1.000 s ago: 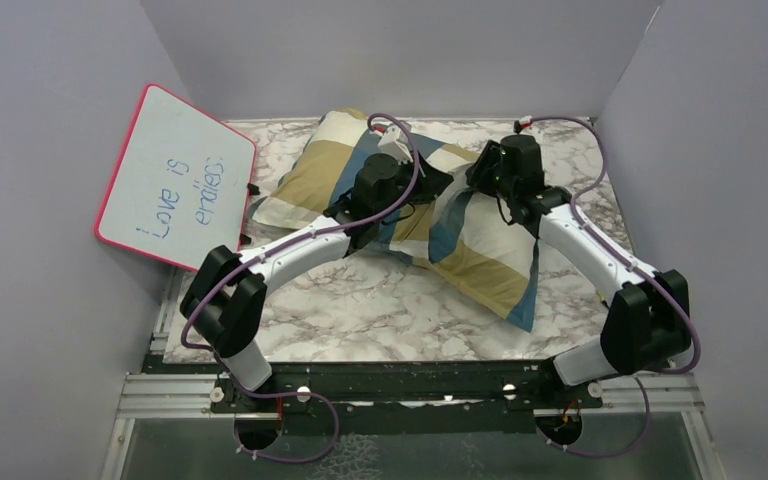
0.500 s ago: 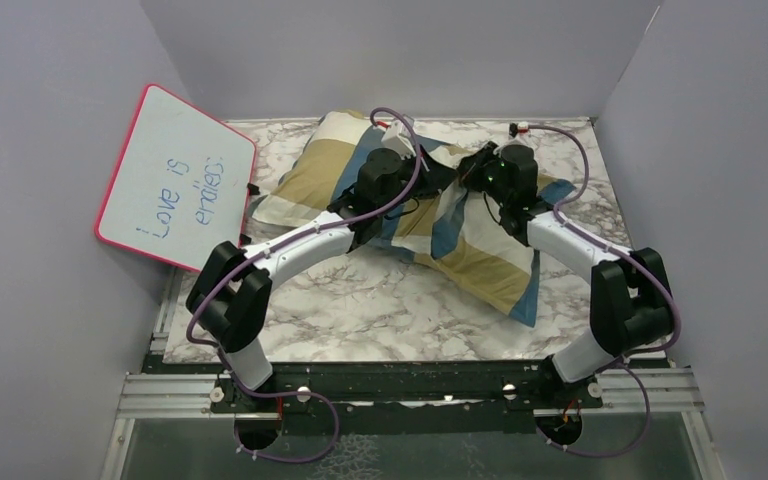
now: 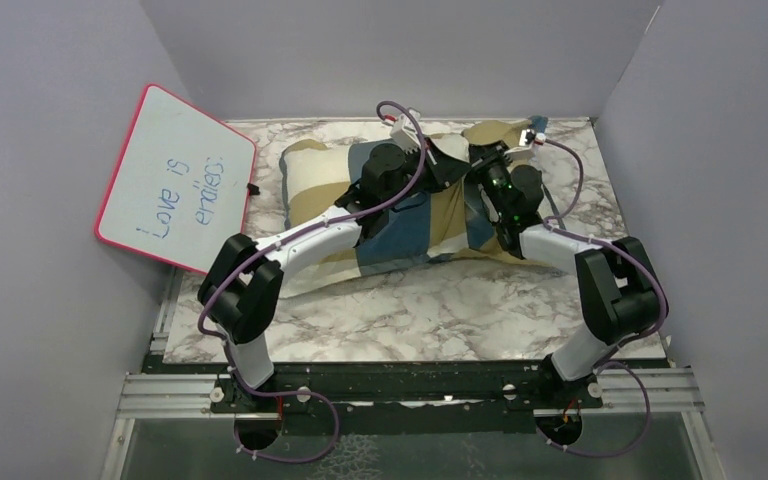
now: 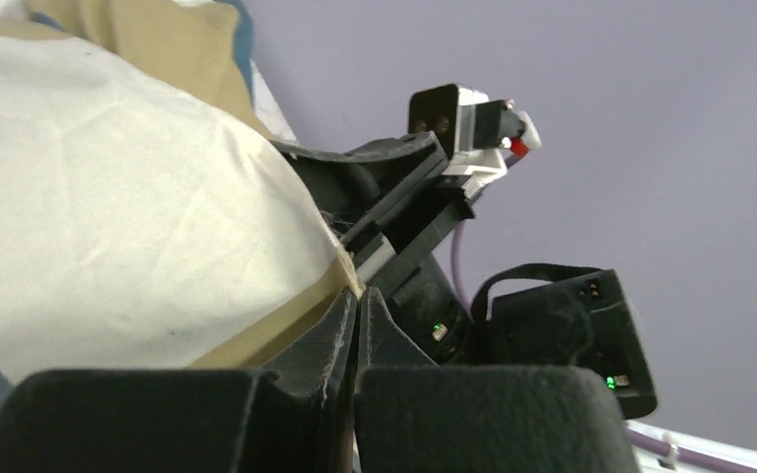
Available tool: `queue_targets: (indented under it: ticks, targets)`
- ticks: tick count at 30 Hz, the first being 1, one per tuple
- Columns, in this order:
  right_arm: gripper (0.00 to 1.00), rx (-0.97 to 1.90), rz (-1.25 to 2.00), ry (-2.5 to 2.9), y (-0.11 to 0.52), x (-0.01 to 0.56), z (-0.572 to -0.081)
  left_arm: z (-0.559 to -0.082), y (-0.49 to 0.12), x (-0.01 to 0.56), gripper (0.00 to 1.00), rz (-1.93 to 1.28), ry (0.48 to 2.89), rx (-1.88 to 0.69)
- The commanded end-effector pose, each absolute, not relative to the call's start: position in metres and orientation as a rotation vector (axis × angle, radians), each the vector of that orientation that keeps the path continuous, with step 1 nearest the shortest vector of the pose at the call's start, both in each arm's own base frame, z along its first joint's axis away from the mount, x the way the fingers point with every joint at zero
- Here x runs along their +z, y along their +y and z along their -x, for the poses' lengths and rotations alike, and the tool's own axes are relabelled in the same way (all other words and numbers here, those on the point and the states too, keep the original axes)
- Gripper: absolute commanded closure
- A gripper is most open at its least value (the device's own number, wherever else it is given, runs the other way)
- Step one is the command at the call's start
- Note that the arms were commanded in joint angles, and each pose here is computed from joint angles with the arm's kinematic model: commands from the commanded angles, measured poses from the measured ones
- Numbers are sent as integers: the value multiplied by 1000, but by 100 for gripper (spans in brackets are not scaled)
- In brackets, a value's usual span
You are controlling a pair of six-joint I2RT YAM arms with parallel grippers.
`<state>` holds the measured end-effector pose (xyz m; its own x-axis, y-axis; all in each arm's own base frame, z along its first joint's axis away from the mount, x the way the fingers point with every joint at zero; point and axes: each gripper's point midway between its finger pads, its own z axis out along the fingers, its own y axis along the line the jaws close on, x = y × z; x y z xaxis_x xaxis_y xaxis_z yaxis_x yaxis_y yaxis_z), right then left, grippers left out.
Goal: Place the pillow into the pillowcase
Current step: Stuff the pillow into the pillowcase.
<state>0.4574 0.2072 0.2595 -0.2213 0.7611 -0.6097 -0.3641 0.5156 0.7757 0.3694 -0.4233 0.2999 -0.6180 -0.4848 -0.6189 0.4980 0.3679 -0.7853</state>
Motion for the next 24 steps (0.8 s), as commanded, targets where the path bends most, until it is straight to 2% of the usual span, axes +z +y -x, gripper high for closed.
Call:
queue_targets:
  ticks: [1,7,13,18,21,24]
  targets:
    - [100,1123,-450,1255,203,300,-468,-325,-450,367,100,-186,1553,-1626]
    - [98,1019,-448,1379,208,265,-491,-328,-454,358,100,-189,1547,-1614]
    - [62,760,-264,1745,198,240,-481,-370,-435,348,100,-140,1570,-1466]
    - [43,623,-66,1939,171,223,-444,-385,-426,340,100,-141,1594,-1367]
    - [41,558,-23,1982,150,221,-419,-388,-425,335,100,-135,1604,-1356]
    - [45,570,44,1967,144,235,-395,-394,-423,335,100,-132,1609,-1331]
